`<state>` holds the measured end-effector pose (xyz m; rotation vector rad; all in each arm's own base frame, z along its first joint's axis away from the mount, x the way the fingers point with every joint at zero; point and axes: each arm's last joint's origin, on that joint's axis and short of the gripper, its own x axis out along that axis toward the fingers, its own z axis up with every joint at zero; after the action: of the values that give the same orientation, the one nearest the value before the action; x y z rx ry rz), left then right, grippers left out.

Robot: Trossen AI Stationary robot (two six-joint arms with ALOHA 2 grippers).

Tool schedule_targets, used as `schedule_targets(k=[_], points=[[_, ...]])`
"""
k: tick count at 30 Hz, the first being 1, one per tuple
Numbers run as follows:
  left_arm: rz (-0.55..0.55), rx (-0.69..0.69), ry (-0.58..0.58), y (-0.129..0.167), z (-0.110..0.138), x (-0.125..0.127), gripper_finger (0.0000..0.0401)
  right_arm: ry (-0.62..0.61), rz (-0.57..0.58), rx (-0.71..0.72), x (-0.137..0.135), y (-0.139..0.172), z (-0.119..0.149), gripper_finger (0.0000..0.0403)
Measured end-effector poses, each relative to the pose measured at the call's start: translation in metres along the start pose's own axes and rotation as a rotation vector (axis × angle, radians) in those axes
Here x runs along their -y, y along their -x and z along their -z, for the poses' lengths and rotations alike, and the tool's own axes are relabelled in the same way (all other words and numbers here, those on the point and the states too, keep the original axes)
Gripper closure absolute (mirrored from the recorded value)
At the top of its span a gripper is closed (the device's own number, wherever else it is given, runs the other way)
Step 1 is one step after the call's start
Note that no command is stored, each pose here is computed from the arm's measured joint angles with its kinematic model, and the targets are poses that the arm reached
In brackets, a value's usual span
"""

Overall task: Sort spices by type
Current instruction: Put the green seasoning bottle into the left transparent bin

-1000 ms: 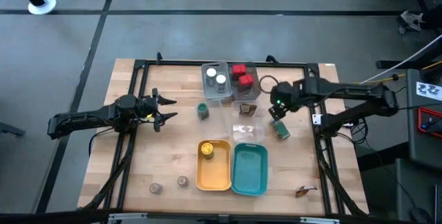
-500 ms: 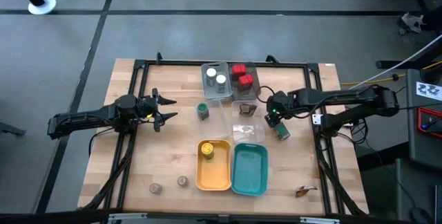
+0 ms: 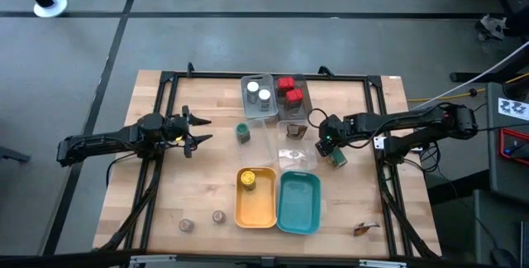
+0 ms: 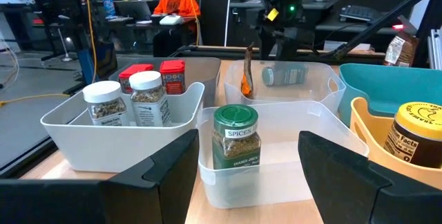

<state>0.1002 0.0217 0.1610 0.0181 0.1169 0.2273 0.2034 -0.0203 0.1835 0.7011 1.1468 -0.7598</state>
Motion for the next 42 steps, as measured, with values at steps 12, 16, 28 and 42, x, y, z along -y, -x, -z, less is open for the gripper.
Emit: schedule_targets(k=[12, 16, 28, 42], points=[[0.0, 0.0, 0.003, 0.0, 0.0, 0.0, 0.0168, -0.007, -0.033, 0.027, 0.008, -0.024, 0.011, 0.0108], [0.0, 0.0, 0.0, 0.0, 0.0, 0.0, 0.0168, -0.009, -0.048, 0.039, 0.009, -0.028, 0.012, 0.0138], [0.0, 0.0, 0.0, 0.0, 0.0, 0.0, 0.0168, -0.01, -0.057, 0.053, 0.01, -0.032, 0.014, 0.0193], [0.0, 0.0, 0.004, 0.0, 0.0, 0.0, 0.0168, 0.059, 0.028, 0.076, 0.007, -0.016, 0.006, 0.0195]])
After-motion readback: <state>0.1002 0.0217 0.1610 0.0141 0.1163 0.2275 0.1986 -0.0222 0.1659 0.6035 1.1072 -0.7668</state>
